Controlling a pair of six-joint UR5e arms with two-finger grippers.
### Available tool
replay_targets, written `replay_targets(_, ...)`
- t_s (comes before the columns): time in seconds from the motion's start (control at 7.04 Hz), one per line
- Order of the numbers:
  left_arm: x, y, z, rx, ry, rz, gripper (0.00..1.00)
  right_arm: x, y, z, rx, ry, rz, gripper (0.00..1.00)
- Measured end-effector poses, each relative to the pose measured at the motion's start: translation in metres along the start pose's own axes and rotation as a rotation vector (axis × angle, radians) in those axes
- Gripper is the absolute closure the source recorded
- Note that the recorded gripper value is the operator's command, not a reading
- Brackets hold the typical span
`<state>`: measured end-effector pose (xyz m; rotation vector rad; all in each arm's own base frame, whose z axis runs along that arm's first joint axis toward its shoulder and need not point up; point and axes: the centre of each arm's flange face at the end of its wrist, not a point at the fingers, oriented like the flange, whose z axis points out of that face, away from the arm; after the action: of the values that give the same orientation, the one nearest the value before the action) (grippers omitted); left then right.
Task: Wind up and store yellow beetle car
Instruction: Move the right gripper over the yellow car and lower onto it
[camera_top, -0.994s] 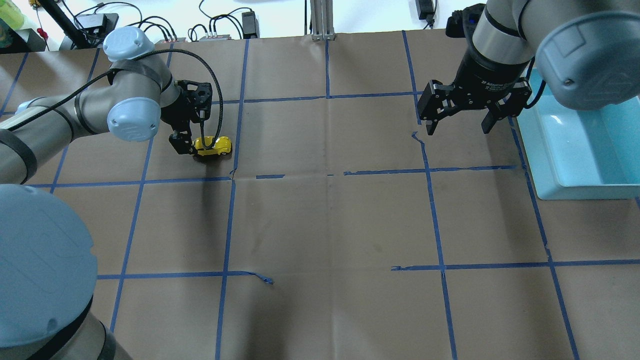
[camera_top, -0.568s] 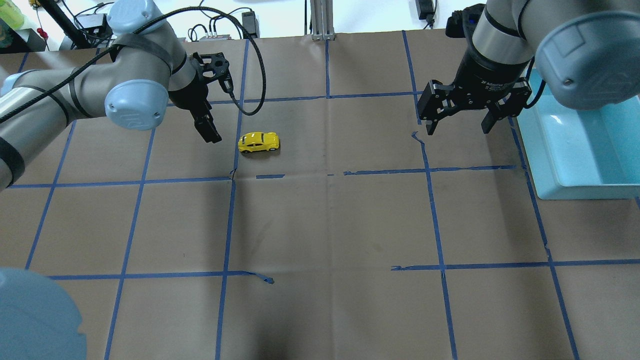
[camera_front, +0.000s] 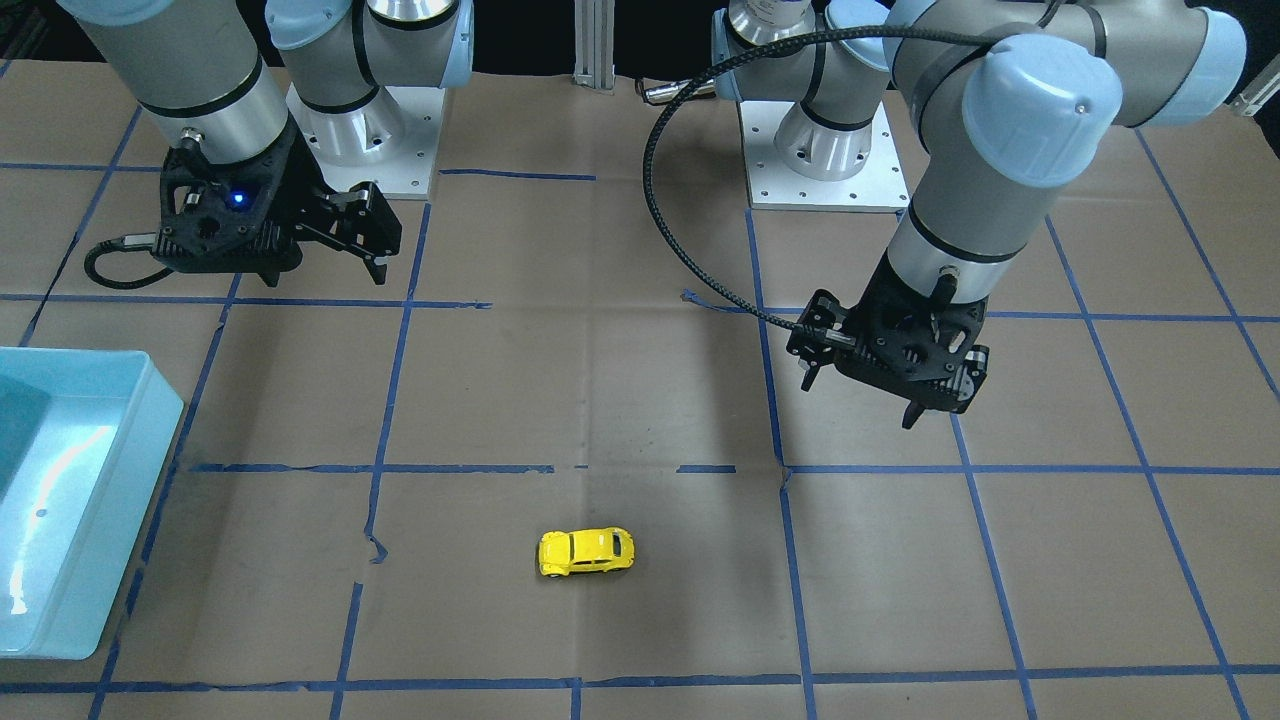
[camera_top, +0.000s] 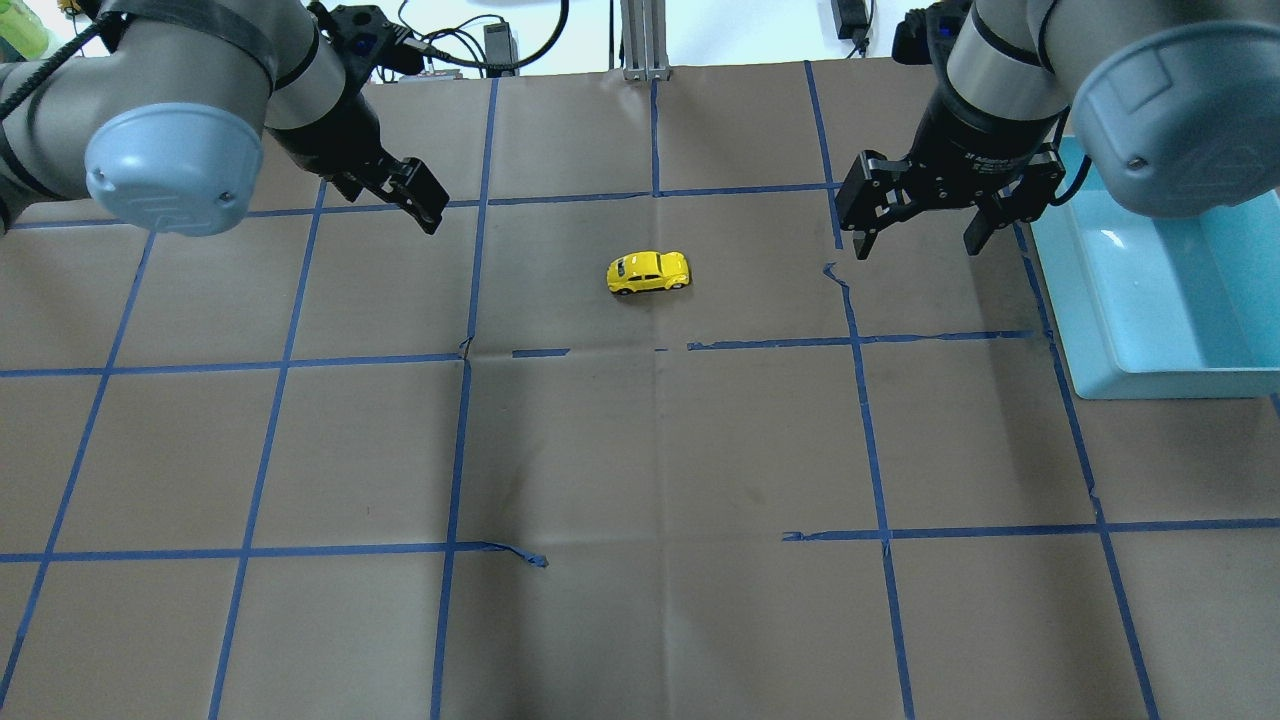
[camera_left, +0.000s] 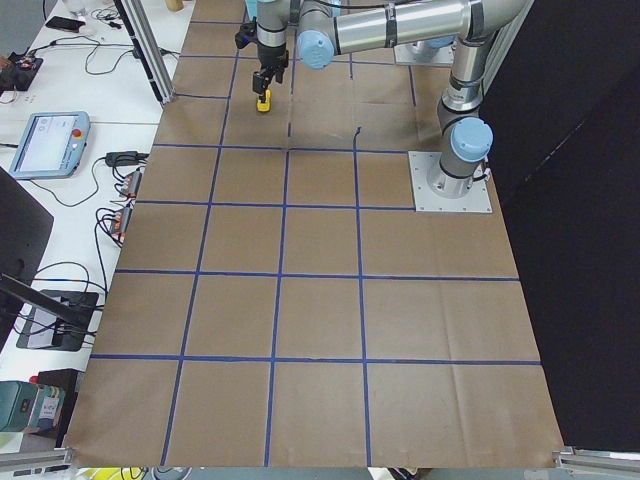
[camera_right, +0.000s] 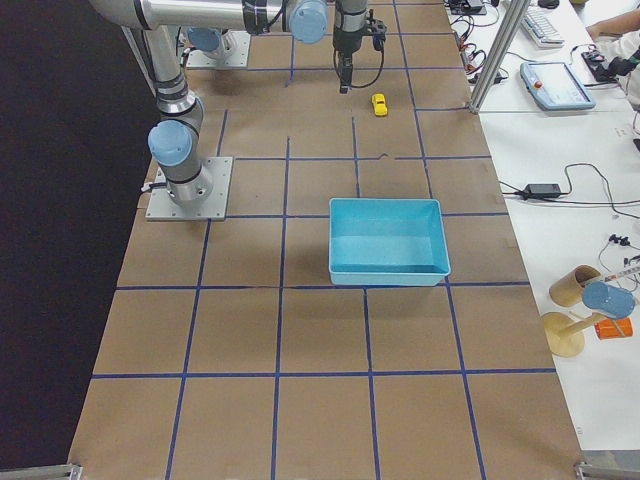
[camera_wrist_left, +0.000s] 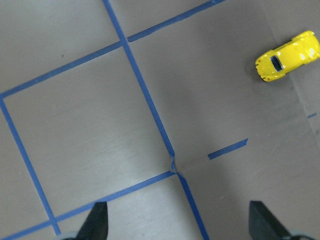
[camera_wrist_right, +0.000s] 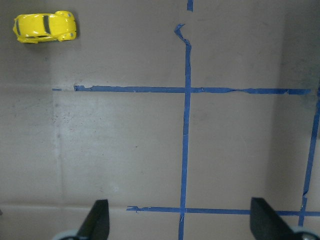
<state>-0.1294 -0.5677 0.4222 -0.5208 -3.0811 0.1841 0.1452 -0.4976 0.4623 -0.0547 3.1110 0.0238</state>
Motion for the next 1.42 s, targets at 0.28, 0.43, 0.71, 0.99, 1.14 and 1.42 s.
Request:
replay_targets(0.28, 0.018, 0.007, -0.021, -0.031, 0.008, -0.22, 0.01, 0.001, 0.001, -0.002, 0.009, 0.011, -0.102, 0.0)
replay_targets(0.43, 0.026, 0.009, -0.025, -0.04, 0.01, -0.26, 0.01, 0.001, 0.002, -0.002, 0.011, 0.014, -0.216, 0.0)
replay_targets(0.71, 0.031, 0.01, -0.028, -0.044, 0.011, -0.281, 0.01, 0.003, 0.003, -0.009, 0.046, 0.025, -0.519, 0.0)
replay_targets(0.99, 0.032, 0.012, -0.029, -0.043, 0.011, -0.283, 0.01, 0.006, 0.005, -0.019, 0.089, 0.043, -0.79, 0.0)
replay_targets(1.14, 0.032, 0.013, -0.031, -0.039, 0.01, -0.283, 0.01, 0.003, 0.01, -0.015, 0.072, 0.037, -0.876, 0.0)
replay_targets(1.42, 0.034, 0.02, -0.041, -0.048, 0.01, -0.284, 0.01, -0.017, 0.002, 0.01, 0.093, -0.025, -1.062, 0.0)
